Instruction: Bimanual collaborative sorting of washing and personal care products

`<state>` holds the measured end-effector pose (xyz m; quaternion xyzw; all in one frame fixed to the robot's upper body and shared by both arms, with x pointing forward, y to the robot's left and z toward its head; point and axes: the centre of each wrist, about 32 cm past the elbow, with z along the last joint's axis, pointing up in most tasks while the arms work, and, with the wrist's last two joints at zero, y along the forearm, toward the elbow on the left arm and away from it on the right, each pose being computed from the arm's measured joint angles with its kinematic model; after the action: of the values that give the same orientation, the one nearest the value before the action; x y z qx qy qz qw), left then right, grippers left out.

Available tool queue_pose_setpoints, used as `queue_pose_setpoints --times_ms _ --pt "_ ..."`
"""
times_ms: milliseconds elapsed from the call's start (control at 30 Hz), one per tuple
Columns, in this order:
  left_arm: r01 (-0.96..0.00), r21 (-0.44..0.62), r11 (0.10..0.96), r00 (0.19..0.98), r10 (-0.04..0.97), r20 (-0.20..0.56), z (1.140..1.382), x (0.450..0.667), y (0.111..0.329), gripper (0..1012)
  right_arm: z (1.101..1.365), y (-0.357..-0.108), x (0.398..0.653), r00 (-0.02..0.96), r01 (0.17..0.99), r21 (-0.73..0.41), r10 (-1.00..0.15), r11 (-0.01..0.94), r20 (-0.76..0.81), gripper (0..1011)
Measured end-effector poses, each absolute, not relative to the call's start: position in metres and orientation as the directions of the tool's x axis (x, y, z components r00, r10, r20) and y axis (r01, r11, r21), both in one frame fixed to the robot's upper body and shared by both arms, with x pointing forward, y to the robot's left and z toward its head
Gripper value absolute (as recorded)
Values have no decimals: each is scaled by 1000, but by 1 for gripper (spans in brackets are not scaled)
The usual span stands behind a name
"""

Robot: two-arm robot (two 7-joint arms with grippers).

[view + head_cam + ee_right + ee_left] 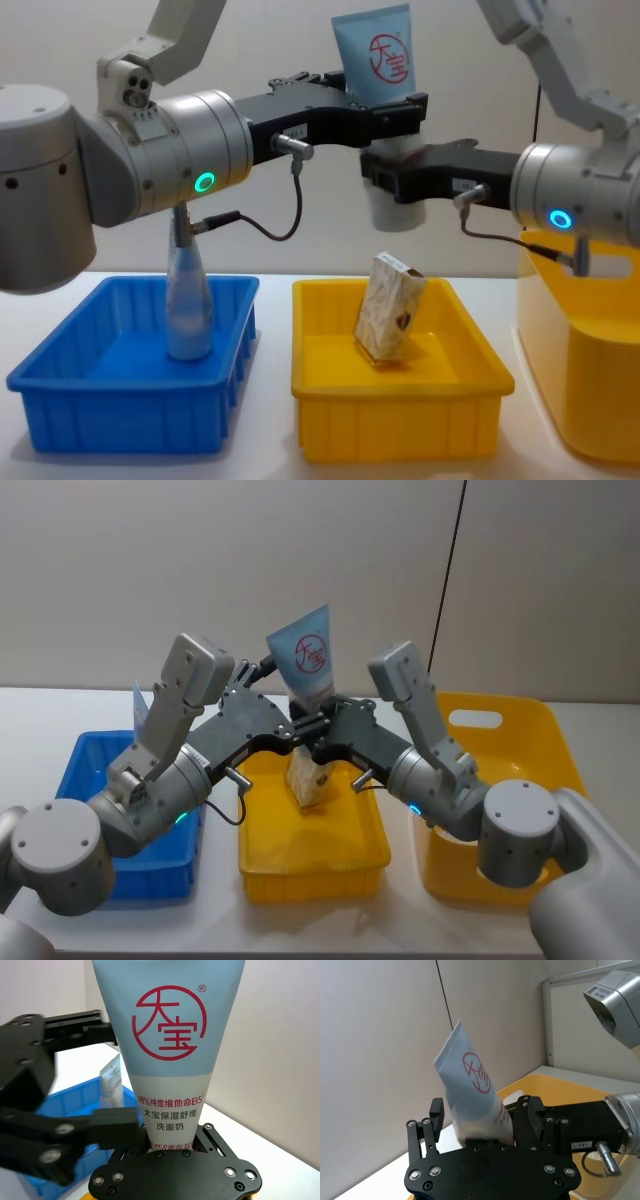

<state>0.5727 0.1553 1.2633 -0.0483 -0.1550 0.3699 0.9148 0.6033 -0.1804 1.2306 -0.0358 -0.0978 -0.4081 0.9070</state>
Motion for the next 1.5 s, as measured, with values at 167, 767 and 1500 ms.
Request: queue_pose_setpoints --times_ms 167,767,1500 --pt "-662 -203 722 678 692 248 1263 573 155 1001 1231 -185 603 608 783 27 -774 621 180 222" --pt "-662 -203 722 678 692 248 1263 573 155 1001 1229 -210 600 412 909 19 -906 415 94 195" --pt "-662 -203 722 678 692 248 1263 573 155 1001 1218 -245 586 105 983 -155 -992 93 70 188"
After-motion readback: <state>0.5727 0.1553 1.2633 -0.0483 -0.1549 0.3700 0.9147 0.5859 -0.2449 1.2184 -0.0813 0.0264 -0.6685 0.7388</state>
